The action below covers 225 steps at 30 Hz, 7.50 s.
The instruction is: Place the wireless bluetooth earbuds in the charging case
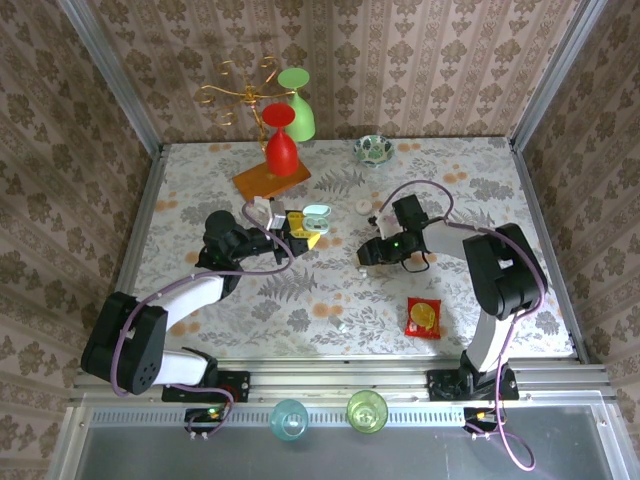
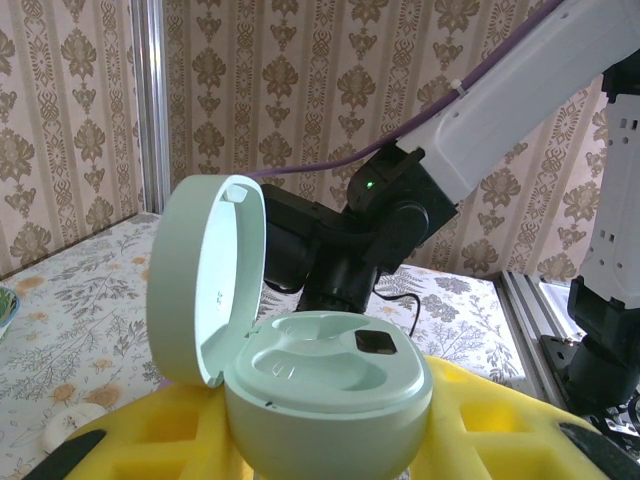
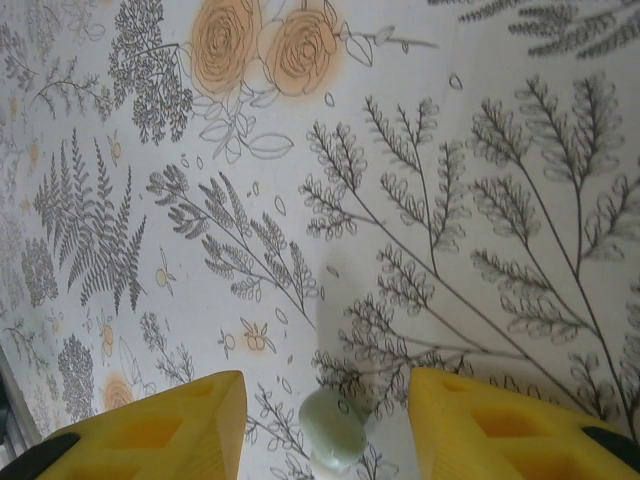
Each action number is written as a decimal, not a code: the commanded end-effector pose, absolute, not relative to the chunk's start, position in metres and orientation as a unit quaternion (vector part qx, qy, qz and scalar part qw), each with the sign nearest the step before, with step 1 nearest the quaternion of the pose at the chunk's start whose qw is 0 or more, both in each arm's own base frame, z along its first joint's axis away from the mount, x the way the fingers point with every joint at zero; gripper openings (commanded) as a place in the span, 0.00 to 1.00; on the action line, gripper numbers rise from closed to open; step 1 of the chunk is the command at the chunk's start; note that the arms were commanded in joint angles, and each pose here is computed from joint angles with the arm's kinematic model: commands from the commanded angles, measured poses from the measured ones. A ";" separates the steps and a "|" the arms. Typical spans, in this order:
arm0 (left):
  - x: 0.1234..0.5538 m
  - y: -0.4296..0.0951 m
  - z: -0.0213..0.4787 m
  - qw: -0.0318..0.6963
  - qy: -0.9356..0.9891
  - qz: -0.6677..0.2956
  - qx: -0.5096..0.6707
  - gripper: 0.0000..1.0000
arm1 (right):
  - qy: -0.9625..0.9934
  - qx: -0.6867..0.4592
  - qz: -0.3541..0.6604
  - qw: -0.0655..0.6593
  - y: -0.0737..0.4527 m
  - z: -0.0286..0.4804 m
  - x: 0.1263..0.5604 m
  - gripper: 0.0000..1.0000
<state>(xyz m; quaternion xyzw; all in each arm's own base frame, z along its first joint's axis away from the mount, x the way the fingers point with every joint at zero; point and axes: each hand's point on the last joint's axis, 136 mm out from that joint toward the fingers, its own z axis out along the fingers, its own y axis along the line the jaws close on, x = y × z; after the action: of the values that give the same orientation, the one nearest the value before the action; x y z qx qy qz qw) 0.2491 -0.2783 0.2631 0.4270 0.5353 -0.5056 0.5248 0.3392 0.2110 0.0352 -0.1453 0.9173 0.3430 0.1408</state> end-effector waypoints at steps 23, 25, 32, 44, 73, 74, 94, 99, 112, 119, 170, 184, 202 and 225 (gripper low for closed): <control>0.245 -0.281 0.277 0.535 0.511 -0.504 0.445 0.23 | 0.892 -0.167 0.411 0.092 0.226 0.030 0.299 0.39; 0.245 -0.280 0.277 0.536 0.511 -0.504 0.445 0.23 | 0.892 -0.168 0.411 0.089 0.225 0.031 0.296 0.38; 0.246 -0.281 0.275 0.536 0.512 -0.503 0.445 0.23 | 0.891 -0.169 0.413 0.083 0.226 0.031 0.290 0.35; 0.245 -0.280 0.273 0.536 0.512 -0.503 0.444 0.23 | 0.894 -0.167 0.408 0.075 0.230 0.025 0.290 0.30; 0.245 -0.282 0.274 0.535 0.507 -0.506 0.447 0.23 | 0.913 -0.241 0.318 0.088 0.237 0.012 0.264 0.26; 0.245 -0.282 0.273 0.534 0.508 -0.507 0.447 0.23 | 0.913 -0.241 0.317 0.088 0.237 0.012 0.263 0.25; 0.248 -0.281 0.270 0.537 0.510 -0.504 0.443 0.23 | 0.950 -0.140 0.198 0.195 0.206 0.046 0.308 0.17; 0.249 -0.283 0.269 0.536 0.508 -0.506 0.445 0.23 | 0.976 -0.056 0.073 0.199 0.170 0.053 0.318 0.16; 0.252 -0.283 0.269 0.536 0.509 -0.506 0.444 0.23 | 0.968 0.034 -0.082 0.235 0.146 0.074 0.326 0.15; 0.252 -0.283 0.270 0.535 0.507 -0.509 0.444 0.23 | 0.966 0.023 -0.107 0.234 0.149 0.077 0.326 0.14; 0.310 -0.284 0.208 0.589 0.565 -0.374 0.440 0.21 | 0.890 -0.119 0.269 0.348 0.313 0.250 0.350 0.13; 0.301 -0.293 0.210 0.585 0.555 -0.384 0.450 0.21 | 0.885 -0.135 0.284 0.342 0.329 0.248 0.353 0.13; 0.308 -0.286 0.209 0.591 0.568 -0.376 0.431 0.21 | 0.893 -0.132 0.262 0.343 0.321 0.239 0.351 0.13; 0.314 -0.285 0.211 0.597 0.572 -0.377 0.419 0.20 | 0.898 -0.144 0.261 0.325 0.324 0.228 0.347 0.13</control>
<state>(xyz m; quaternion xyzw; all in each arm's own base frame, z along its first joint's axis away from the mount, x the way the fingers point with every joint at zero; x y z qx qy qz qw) 0.3109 -0.2874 0.2002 0.4245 0.5817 -0.3784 0.5816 0.3545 0.3231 0.2289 -0.1270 0.8968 0.2632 0.3322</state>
